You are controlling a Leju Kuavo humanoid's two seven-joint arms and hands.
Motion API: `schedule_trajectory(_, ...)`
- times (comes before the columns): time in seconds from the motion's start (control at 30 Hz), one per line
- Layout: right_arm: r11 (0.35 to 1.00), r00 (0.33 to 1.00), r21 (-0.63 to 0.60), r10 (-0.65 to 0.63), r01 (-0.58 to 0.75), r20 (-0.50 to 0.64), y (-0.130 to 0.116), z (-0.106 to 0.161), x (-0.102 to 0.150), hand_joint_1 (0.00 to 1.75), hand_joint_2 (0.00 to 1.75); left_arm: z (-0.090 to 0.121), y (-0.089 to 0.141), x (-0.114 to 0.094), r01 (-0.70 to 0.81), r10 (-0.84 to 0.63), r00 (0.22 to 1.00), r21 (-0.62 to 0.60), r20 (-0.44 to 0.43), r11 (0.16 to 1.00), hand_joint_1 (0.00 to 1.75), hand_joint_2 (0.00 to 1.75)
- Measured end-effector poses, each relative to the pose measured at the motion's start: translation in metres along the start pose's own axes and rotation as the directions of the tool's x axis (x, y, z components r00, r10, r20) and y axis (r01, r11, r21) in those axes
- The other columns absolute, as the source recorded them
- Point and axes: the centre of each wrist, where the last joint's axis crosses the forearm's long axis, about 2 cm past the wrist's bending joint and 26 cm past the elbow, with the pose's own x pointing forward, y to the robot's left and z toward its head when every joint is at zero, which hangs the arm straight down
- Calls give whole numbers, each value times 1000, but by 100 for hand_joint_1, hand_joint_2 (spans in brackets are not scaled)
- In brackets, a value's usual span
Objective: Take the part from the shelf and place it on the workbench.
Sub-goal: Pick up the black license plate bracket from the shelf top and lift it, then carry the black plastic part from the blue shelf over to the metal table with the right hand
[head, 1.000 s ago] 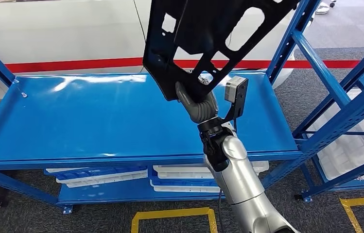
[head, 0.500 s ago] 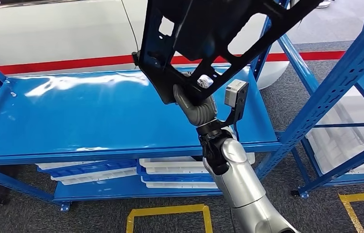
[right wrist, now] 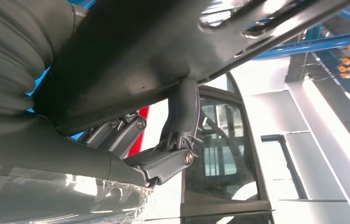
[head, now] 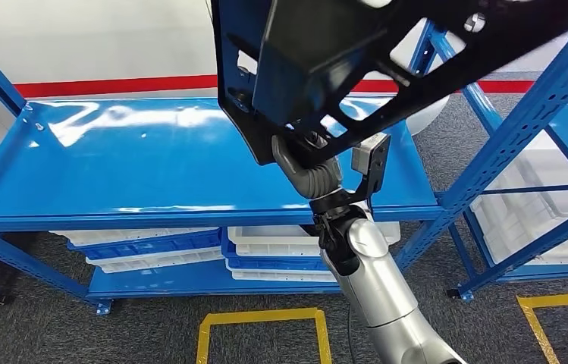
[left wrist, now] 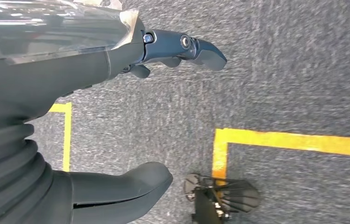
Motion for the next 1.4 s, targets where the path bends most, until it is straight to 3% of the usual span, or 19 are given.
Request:
schedule_trajectory(1.07,998,999,45,45,-45,20,5,1,1,175,175,0,-3,4,4,-4,1000,-6,5,1000,0,175)
schedule_trajectory(1.4,993,999,107,39,-41,26,17,-7,1,175,175,1,-7,2,-17,17,1000,-3,-10,1000,0,175)
